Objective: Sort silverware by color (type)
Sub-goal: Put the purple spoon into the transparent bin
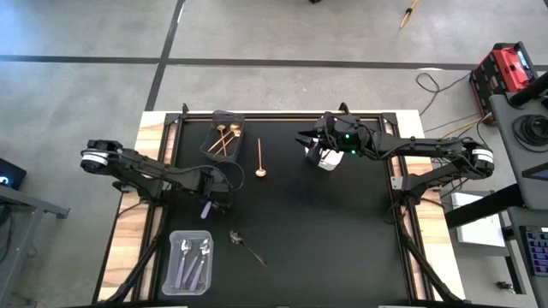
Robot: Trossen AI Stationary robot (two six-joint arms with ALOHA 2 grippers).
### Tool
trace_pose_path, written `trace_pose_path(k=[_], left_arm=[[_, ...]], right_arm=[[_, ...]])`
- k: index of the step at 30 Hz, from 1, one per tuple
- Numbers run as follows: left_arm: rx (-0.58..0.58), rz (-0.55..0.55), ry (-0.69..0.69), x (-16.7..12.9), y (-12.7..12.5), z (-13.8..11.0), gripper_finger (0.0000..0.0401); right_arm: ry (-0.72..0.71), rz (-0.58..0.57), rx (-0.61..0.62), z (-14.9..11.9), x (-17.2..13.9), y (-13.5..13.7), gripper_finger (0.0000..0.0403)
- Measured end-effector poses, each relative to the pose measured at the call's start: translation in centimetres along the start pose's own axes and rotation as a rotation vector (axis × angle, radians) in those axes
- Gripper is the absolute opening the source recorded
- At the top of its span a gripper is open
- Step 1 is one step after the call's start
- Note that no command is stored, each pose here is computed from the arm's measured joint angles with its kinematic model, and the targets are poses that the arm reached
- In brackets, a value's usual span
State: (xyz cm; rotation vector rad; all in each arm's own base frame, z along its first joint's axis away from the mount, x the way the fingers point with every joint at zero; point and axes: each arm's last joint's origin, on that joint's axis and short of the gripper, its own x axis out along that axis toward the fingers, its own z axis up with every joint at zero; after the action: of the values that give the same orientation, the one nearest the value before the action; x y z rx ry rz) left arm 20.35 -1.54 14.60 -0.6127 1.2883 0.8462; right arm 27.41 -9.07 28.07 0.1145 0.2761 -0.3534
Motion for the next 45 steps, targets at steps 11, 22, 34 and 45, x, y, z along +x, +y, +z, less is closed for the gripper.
trace_pose_path(k=[11,22,34,45], left_arm=[[-0.026,-0.019,-0.003,0.82,0.31,-0.39,0.0191],[-0.033,-0.035,-0.007,0.83,0.13,-0.32,0.0126],[-0.043,-0.05,-0.016,0.86,-0.03,-0.24,0.0076],[-0.058,-0.053,-0.025,0.88,-0.07,-0.19,0.0033]], right_arm=[[0.0,0.0,-0.001,0.0,0.0,0.0,0.0109],[0.0,0.0,-0.007,0.0,0.0,0.0,0.0109],[0.0,0.0,-0.007,0.0,0.0,0.0,0.0109],[0.0,0.0,-0.007,0.0,0.0,0.0,0.0109]])
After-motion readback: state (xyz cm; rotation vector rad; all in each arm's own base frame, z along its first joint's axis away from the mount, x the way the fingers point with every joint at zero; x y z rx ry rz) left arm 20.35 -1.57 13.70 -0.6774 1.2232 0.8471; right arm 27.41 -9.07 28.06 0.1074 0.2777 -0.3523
